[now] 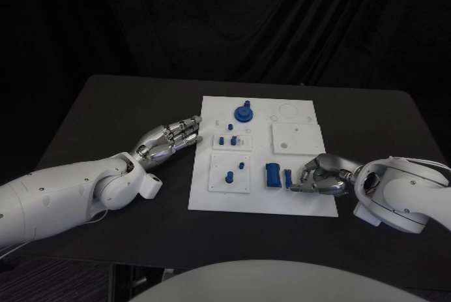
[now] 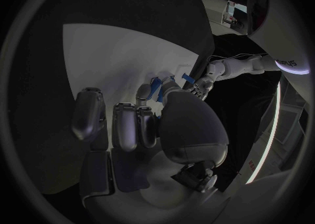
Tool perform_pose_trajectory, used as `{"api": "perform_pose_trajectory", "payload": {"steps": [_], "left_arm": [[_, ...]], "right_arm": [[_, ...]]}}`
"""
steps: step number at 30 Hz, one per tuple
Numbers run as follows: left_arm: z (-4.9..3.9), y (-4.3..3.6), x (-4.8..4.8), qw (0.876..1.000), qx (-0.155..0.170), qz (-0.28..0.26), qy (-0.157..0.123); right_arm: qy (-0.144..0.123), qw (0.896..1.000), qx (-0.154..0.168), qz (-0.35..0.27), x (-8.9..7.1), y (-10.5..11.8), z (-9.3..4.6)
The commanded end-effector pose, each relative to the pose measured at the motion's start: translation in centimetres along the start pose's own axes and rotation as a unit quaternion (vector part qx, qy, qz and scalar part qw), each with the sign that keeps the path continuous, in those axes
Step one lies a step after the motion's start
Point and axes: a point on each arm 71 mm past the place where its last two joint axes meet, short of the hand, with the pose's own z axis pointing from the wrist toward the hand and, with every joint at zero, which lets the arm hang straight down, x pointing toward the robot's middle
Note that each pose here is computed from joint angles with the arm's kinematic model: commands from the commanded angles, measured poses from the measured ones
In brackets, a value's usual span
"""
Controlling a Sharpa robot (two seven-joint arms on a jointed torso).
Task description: Assemble the parts on the task board
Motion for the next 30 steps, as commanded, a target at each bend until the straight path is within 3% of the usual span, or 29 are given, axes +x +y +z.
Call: {"api": "perform_pose_trajectory", "payload": {"steps": [1,19,30], "left_arm": [[-0.01,-0.03,0.17,1.000,0.005,-0.005,0.004],[-0.08,0.01,0.09,1.000,0.002,-0.005,0.004],[-0.07,0.07,0.12,1.000,0.001,-0.006,0.006]], "right_arm": [[0.011,1.000,-0.012,-0.016,0.33,0.11,-0.07],[-0.013,0.999,-0.015,-0.026,0.15,0.26,-0.03],[-0.056,0.992,-0.018,-0.114,-0.39,0.48,-0.09]]}}
